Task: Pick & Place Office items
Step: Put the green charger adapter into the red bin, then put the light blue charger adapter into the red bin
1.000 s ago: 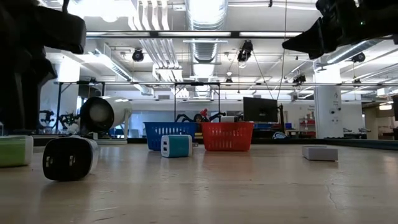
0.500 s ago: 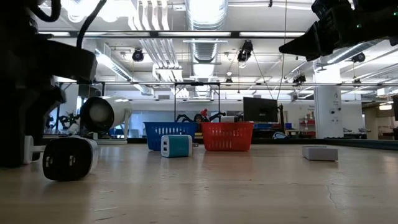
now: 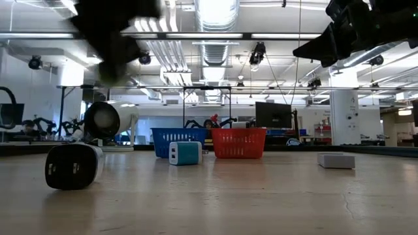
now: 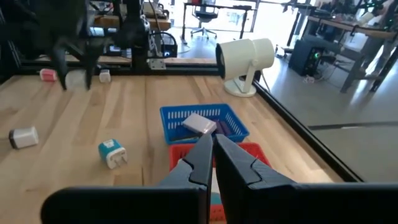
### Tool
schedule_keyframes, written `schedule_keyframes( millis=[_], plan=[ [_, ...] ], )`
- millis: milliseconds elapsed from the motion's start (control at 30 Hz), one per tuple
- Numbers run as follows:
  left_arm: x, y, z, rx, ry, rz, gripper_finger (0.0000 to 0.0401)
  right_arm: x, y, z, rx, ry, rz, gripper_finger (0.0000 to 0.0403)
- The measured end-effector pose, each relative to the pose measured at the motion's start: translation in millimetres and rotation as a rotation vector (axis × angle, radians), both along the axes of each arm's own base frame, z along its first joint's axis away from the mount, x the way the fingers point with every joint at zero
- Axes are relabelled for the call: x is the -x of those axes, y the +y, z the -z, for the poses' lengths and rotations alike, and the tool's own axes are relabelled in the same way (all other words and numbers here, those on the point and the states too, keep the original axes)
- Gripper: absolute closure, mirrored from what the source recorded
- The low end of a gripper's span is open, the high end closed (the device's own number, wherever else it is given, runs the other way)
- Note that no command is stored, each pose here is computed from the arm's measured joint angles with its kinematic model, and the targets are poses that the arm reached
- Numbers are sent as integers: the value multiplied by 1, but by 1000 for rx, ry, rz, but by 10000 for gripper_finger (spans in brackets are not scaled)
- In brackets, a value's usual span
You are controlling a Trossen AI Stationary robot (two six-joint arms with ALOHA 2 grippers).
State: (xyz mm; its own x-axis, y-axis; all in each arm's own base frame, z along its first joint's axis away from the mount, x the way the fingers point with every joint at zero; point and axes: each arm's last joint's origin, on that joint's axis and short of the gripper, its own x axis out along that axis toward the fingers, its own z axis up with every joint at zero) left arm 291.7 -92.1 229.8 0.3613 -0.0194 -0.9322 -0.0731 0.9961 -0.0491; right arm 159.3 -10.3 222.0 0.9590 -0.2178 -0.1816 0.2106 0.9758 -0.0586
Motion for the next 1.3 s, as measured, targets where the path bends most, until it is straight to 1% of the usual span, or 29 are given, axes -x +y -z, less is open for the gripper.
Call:
schedule_keyframes(
  millis=[67, 133, 200, 267, 300, 367, 433, 533, 633, 700, 733, 767, 800, 867, 933, 967, 1000, 1033, 1100, 1167, 1200, 1233, 1300],
  plan=[
    [-20, 36, -28, -48, -118, 5, 268, -1, 0, 0, 0, -6, 0, 390],
    [-40, 77, -44, -135, -207, -30, 268, -2, 0, 0, 1, -11, 0, 390],
    [-55, 120, -45, -200, -248, -50, 268, -3, 0, -1, -1, -21, -7, 390],
    [-65, 150, -36, -212, -245, -36, 268, -4, 0, 0, -4, -12, -7, 390],
    [-70, 159, -32, -203, -236, -20, 268, -4, 0, 1, -3, -5, -8, 390],
    [-78, 170, -22, -172, -221, 33, 268, -5, 0, 2, 3, 4, -9, 390],
    [-92, 172, -13, -154, -210, 80, 268, -7, 0, 4, 16, 20, -12, 390],
    [-121, 173, 4, -159, -179, 131, 268, -9, 0, 7, 31, 44, -15, 390],
    [-140, 177, 25, -130, -63, 137, 268, -11, 0, 9, 32, 61, -18, 390],
    [-148, 184, 28, -117, -35, 122, 267, -12, 0, 11, 25, 68, -39, 390],
    [-150, 186, 29, -111, -18, 121, 259, -13, 1, 11, 20, 70, -60, 390],
    [-152, 188, 30, -102, -7, 130, 238, -13, 2, 12, 17, 73, -80, 390],
    [-153, 188, 31, -103, -2, 139, 208, -14, 2, 12, 20, 77, -98, 390],
    [-155, 186, 31, -99, 7, 148, 136, -15, 2, 12, 32, 73, -107, 390],
    [-154, 181, 17, -94, -9, 160, 70, -15, 2, 13, 38, 78, -107, 390],
    [-150, 179, 5, -92, -19, 164, 41, -15, 2, 13, 41, 82, -108, 390],
    [-144, 176, -9, -90, -32, 161, 24, -15, 3, 14, 47, 87, -116, 390],
    [-138, 173, -24, -92, -49, 150, 16, -15, 3, 15, 53, 97, -141, 390],
    [-118, 164, -60, -88, -100, 106, 23, -18, 5, 16, 67, 110, -206, 390],
    [-87, 150, -103, -67, -163, 57, 42, -22, 6, 18, 75, 134, -242, 390],
    [-67, 142, -125, -55, -213, 38, 53, -26, 6, 16, 76, 136, -244, 390],
    [-48, 133, -141, -49, -253, 30, 64, -31, 6, 12, 78, 130, -242, 390],
    [-9, 112, -161, -67, -328, 12, 96, -43, 6, 5, 77, 133, -241, 390]
  ],
)
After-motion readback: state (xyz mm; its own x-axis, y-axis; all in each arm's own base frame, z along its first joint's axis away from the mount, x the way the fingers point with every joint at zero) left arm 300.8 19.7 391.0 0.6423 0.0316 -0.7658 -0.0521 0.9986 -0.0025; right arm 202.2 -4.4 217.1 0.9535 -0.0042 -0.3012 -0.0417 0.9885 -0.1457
